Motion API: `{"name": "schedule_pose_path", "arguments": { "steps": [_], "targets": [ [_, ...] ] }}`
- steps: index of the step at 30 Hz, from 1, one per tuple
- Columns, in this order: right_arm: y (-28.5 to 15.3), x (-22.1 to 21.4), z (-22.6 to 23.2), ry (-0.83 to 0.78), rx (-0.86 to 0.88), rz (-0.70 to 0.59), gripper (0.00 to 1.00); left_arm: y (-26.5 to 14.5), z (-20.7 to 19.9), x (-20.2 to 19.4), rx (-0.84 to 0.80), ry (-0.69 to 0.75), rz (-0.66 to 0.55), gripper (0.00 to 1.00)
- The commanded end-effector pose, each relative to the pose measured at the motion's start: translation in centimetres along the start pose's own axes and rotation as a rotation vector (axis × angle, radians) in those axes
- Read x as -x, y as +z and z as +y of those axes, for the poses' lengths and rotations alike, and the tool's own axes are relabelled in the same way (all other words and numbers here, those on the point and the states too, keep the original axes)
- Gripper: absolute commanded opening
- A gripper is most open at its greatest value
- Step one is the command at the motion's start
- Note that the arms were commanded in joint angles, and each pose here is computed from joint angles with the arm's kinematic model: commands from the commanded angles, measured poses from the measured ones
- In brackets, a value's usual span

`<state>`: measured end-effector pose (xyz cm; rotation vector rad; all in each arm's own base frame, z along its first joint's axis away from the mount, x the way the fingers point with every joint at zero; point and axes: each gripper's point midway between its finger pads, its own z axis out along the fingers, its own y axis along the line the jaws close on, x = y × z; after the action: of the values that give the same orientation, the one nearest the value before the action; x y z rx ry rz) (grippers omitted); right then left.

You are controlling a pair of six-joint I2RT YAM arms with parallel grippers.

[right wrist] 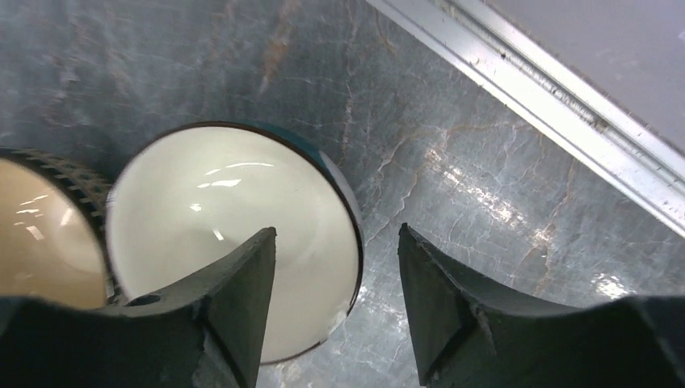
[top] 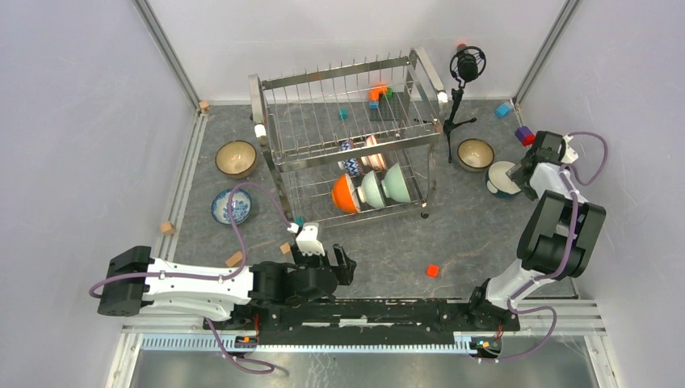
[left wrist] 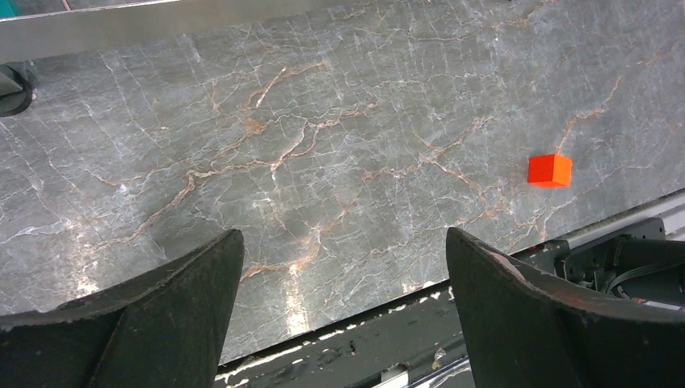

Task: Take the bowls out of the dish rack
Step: Place the bowl at the center of the board.

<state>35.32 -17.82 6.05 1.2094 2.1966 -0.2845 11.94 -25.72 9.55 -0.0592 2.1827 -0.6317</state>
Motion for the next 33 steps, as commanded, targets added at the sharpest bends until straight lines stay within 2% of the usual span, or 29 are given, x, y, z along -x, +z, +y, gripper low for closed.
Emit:
{"name": "schedule_pose_path", "arguments": {
  "steps": [1,7,10,13,15,19,22,27,30,33],
  "targets": [
    [-5.5,5.9,2.3,0.019,0.114,-0.135,0.65,-0.4,-1.7,1.6,-0.026,-0.049,-0.035,1.00],
    [-14.4,7.1,9.7,-0.058,0.351,-0.288,0.68,-1.2,-1.5,2.8,-0.029,-0.031,-0.053,1.00],
    [-20.0,5.5,12.1,-0.054,0.518,-0.383,0.67,-1.5,-0.8,3.4,-0.012,-0.030,-0.078,1.00],
    [-22.7,1.7,11.7,-0.049,0.639,-0.414,0.66,-1.8,0.0,4.3,0.012,-0.032,-0.107,1.00],
    [-23.1,-2.0,10.4,-0.057,0.711,-0.387,0.65,-2.1,0.2,4.8,0.024,-0.020,-0.118,1.00],
    [-23.9,-6.8,7.7,-0.118,0.833,-0.389,0.63,-2.7,0.6,5.7,0.048,0.011,-0.131,1.00],
    [-26.8,-9.7,7.6,-0.233,1.028,-0.408,0.61,-3.0,1.1,6.4,0.067,0.028,-0.152,1.00],
    [-33.5,-15.7,8.4,-0.447,1.463,-0.401,0.62,-3.4,1.2,7.0,0.061,0.051,-0.164,1.00],
    [-35.4,-18.0,8.0,-0.520,1.610,-0.378,0.63,-3.5,1.4,6.7,0.050,0.044,-0.152,1.00],
    [-35.4,-19.7,7.9,-0.587,1.652,-0.342,0.65,-3.5,1.4,6.2,0.030,0.036,-0.131,0.99]
  ]
}}
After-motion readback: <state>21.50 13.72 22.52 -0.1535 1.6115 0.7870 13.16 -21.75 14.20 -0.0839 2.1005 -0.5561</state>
